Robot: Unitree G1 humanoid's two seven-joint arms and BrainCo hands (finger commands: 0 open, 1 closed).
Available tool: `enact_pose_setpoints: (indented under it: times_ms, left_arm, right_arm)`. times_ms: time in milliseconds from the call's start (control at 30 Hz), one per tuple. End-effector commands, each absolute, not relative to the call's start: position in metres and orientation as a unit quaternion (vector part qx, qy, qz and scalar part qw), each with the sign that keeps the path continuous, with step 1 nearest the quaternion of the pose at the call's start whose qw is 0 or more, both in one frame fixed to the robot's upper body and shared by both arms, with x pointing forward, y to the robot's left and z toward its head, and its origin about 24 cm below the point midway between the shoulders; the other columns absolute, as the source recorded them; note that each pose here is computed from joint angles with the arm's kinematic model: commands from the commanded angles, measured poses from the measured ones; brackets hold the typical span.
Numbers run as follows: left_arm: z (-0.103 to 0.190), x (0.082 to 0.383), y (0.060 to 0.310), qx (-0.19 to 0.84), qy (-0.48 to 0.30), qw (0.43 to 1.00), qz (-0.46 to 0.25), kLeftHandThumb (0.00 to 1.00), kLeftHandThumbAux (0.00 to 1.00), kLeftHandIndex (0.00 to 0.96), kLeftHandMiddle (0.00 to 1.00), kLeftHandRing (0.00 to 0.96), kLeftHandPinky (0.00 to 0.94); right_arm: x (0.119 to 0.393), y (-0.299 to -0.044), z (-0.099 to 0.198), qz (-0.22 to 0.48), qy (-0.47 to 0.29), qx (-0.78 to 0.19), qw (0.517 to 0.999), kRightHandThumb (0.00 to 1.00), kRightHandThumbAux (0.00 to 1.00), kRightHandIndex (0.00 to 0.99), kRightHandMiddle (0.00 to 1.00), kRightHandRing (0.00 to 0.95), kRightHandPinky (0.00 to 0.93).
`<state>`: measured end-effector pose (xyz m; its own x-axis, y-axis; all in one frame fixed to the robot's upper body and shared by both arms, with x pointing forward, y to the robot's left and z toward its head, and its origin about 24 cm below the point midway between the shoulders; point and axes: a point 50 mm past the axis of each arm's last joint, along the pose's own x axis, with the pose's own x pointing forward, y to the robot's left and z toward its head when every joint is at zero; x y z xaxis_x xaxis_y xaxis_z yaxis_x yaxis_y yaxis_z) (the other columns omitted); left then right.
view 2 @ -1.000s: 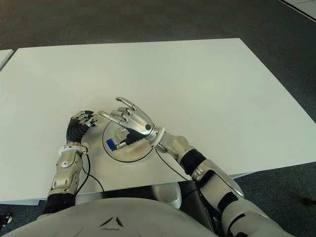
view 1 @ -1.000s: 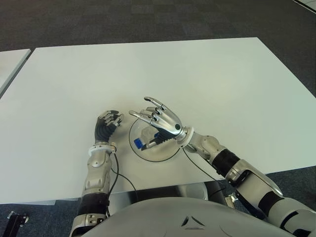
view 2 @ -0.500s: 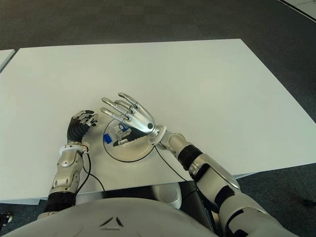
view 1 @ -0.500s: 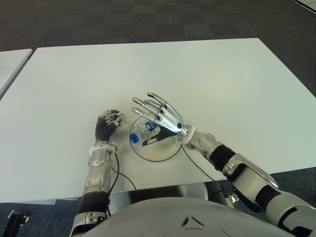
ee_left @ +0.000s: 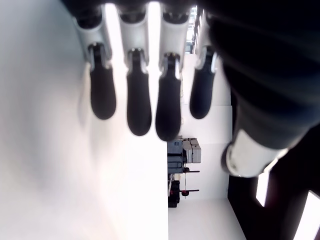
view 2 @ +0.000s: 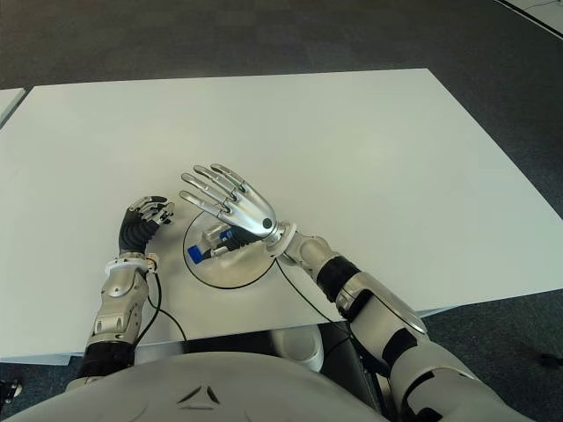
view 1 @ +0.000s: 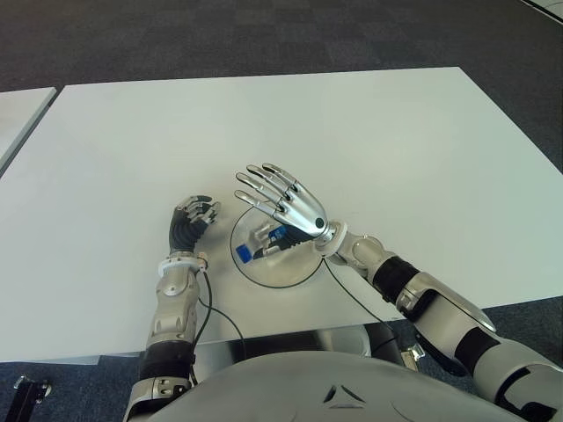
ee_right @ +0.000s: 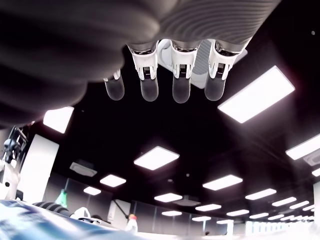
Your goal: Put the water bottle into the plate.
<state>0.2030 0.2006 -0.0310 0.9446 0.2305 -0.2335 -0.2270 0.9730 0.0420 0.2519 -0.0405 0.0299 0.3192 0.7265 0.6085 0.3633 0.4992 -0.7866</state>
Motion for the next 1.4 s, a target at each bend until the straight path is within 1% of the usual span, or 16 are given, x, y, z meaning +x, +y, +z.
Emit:
enact_pose_setpoints:
  times_ms: [33, 300, 433, 600, 733, 833, 900, 1067, 1200, 1300, 1367, 1400]
  left_arm:
    - [-0.059, 0.181, 0.199, 0.000, 0.211, 0.970, 0.117, 0.698, 0.715, 0.424, 0.552, 0.512, 0.492]
    - [-0.058, 0.181, 0.199, -0.001, 0.214, 0.970, 0.117, 0.701, 0.714, 0.426, 0.543, 0.503, 0.494]
    - [-0.058, 0.181, 0.200, -0.006, 0.212, 0.970, 0.119, 0.703, 0.713, 0.428, 0.548, 0.509, 0.499]
    - [-0.058, 0.181, 0.200, -0.007, 0.211, 0.970, 0.118, 0.705, 0.713, 0.429, 0.555, 0.518, 0.509]
    - [-0.057, 0.182, 0.201, -0.008, 0.211, 0.970, 0.117, 0.704, 0.713, 0.429, 0.554, 0.520, 0.507]
    - [-0.057, 0.181, 0.200, -0.013, 0.209, 0.971, 0.115, 0.704, 0.714, 0.428, 0.555, 0.520, 0.506]
    - [-0.057, 0.182, 0.200, -0.015, 0.209, 0.971, 0.114, 0.704, 0.714, 0.427, 0.554, 0.519, 0.504]
    - [-0.057, 0.181, 0.200, -0.012, 0.210, 0.971, 0.111, 0.704, 0.714, 0.428, 0.549, 0.517, 0.498]
    - [-0.057, 0.181, 0.200, -0.011, 0.211, 0.971, 0.111, 0.704, 0.714, 0.428, 0.540, 0.514, 0.498]
    - [-0.057, 0.181, 0.201, -0.011, 0.210, 0.971, 0.111, 0.705, 0.714, 0.429, 0.542, 0.516, 0.504]
    - [-0.057, 0.181, 0.201, -0.011, 0.209, 0.972, 0.111, 0.705, 0.714, 0.429, 0.543, 0.517, 0.504]
    - [-0.057, 0.181, 0.201, -0.011, 0.208, 0.972, 0.110, 0.705, 0.714, 0.429, 0.543, 0.517, 0.503]
  right_arm:
    - [0.253, -0.043, 0.029, 0.129, -0.559, -0.481, 0.663, 0.036, 0.311, 0.000, 0.000, 0.000, 0.000]
    - [0.254, -0.046, 0.030, 0.107, -0.547, -0.464, 0.688, 0.059, 0.305, 0.000, 0.000, 0.000, 0.000]
    - [0.257, -0.050, 0.032, 0.086, -0.510, -0.444, 0.731, 0.044, 0.326, 0.000, 0.000, 0.000, 0.000]
    - [0.262, -0.059, 0.035, 0.066, -0.466, -0.413, 0.780, 0.022, 0.408, 0.000, 0.000, 0.000, 0.000]
    - [0.267, -0.065, 0.040, 0.043, -0.442, -0.381, 0.811, 0.006, 0.446, 0.000, 0.000, 0.000, 0.000]
    - [0.270, -0.067, 0.042, 0.042, -0.391, -0.329, 0.858, 0.002, 0.472, 0.000, 0.000, 0.000, 0.000]
    - [0.273, -0.071, 0.043, 0.040, -0.363, -0.303, 0.880, 0.000, 0.501, 0.000, 0.000, 0.000, 0.000]
    - [0.280, -0.087, 0.046, 0.023, -0.303, -0.278, 0.911, 0.000, 0.560, 0.000, 0.000, 0.000, 0.000]
    - [0.282, -0.093, 0.047, 0.011, -0.270, -0.264, 0.926, 0.012, 0.637, 0.000, 0.000, 0.000, 0.000]
    - [0.282, -0.103, 0.043, -0.012, -0.227, -0.253, 0.941, 0.013, 0.681, 0.000, 0.000, 0.000, 0.000]
    - [0.281, -0.112, 0.036, -0.028, -0.191, -0.246, 0.950, 0.020, 0.744, 0.000, 0.000, 0.000, 0.000]
    - [0.281, -0.115, 0.034, -0.033, -0.177, -0.241, 0.954, 0.021, 0.758, 0.000, 0.000, 0.000, 0.000]
